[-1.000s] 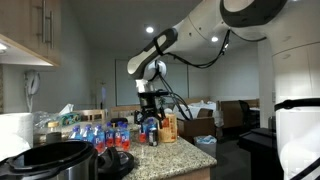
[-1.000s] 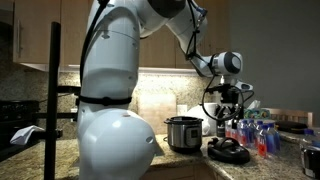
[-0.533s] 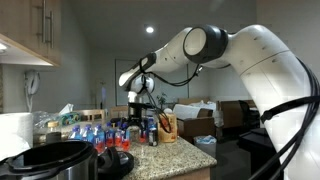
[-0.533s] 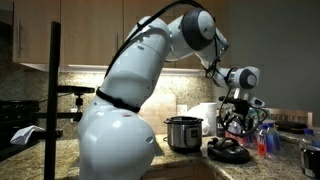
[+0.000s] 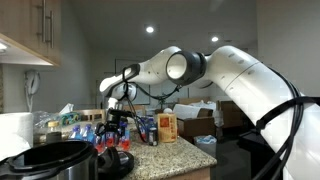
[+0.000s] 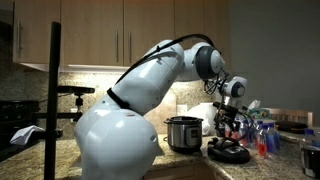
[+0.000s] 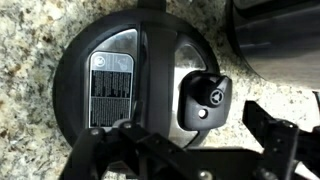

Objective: Put the lid on the cooker

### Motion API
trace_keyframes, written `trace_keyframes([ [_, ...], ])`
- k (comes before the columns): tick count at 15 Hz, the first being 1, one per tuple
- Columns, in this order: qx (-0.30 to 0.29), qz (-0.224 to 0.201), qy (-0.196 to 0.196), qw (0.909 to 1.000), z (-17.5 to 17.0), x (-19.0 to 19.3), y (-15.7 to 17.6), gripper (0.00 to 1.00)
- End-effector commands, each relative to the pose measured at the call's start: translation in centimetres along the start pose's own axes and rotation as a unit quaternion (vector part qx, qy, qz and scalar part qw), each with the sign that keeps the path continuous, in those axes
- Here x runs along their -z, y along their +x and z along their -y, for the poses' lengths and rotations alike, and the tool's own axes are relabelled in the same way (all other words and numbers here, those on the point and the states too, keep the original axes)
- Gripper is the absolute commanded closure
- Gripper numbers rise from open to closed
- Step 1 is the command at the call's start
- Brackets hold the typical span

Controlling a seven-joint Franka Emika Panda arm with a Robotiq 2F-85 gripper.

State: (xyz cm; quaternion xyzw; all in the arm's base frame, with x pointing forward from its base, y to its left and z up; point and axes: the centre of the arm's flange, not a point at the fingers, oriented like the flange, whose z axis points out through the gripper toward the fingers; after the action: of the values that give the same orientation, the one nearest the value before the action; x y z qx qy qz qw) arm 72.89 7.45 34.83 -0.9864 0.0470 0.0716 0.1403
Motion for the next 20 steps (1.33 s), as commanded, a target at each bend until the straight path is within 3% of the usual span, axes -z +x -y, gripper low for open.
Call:
trace_keyframes([
  [1,0.001,-0.003,0.000,1.0000,0.1,0.4,0.0,0.00],
  [3,0.010,0.004,-0.004,0.9999,-0.5,0.1,0.1,0.00],
  [10,0.090,0.059,0.069,0.9918,-8.0,-0.8,2.8,0.00],
  [14,0.167,0.105,0.113,0.9739,-11.2,-4.4,6.7,0.00],
  [17,0.226,0.122,0.146,0.9555,-12.1,-7.8,8.4,0.00],
  [20,0.280,0.129,0.180,0.9341,-12.2,-7.8,7.8,0.00],
])
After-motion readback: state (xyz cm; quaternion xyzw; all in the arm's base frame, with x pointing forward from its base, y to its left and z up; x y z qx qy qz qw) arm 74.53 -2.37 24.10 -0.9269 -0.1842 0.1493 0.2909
